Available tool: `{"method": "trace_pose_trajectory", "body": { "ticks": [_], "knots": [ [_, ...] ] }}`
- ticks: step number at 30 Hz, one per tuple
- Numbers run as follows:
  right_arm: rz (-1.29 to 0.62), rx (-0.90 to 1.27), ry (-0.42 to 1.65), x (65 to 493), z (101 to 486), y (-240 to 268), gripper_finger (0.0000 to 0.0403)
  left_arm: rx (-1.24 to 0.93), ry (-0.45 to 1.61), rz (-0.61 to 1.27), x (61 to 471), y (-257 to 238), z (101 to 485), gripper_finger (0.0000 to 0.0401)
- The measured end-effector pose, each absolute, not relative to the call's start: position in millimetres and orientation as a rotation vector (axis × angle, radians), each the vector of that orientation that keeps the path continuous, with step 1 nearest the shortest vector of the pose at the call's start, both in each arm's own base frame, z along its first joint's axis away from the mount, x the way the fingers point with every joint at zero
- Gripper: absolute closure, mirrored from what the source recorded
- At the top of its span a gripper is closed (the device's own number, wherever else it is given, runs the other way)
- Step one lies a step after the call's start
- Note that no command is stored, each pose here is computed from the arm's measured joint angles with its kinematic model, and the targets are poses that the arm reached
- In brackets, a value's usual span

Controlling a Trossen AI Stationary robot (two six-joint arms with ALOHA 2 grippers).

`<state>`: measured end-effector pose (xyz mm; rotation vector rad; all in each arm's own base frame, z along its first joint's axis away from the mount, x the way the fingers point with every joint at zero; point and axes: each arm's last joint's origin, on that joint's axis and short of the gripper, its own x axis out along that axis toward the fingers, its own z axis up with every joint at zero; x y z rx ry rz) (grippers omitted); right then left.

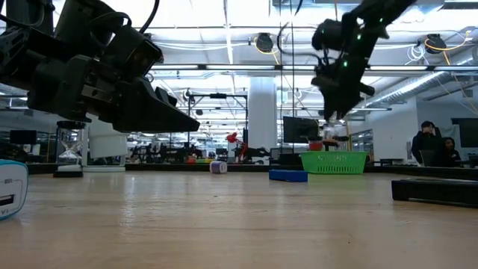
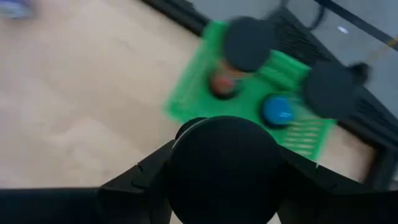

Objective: Pick & Place Office items
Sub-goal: Put the orange hourglass into the green bin

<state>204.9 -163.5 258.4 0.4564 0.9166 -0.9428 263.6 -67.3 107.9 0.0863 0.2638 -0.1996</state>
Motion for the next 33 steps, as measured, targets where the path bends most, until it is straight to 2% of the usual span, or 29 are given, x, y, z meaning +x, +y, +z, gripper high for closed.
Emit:
{"method": "trace_pose_trajectory", "body": {
  "ticks": [8, 15, 25, 33],
  "knots": [
    [-0.994, 0.49, 0.876, 193, 256, -200, 0.0204, 0.09, 0.263, -0.2, 264, -67, 108, 0.0375],
    [-0.989, 0.476, 0.867, 195, 256, -202, 0.0204, 0.09, 0.263, -0.2, 264, -67, 108, 0.0375],
    [-0.965, 0.474, 0.972, 211, 220, -218, 0.0198, 0.089, 0.263, -0.2, 264, -67, 108, 0.0375],
    [-0.962, 0.475, 0.993, 212, 215, -220, 0.0201, 0.089, 0.264, -0.2, 264, -67, 108, 0.0375]
  ]
}}
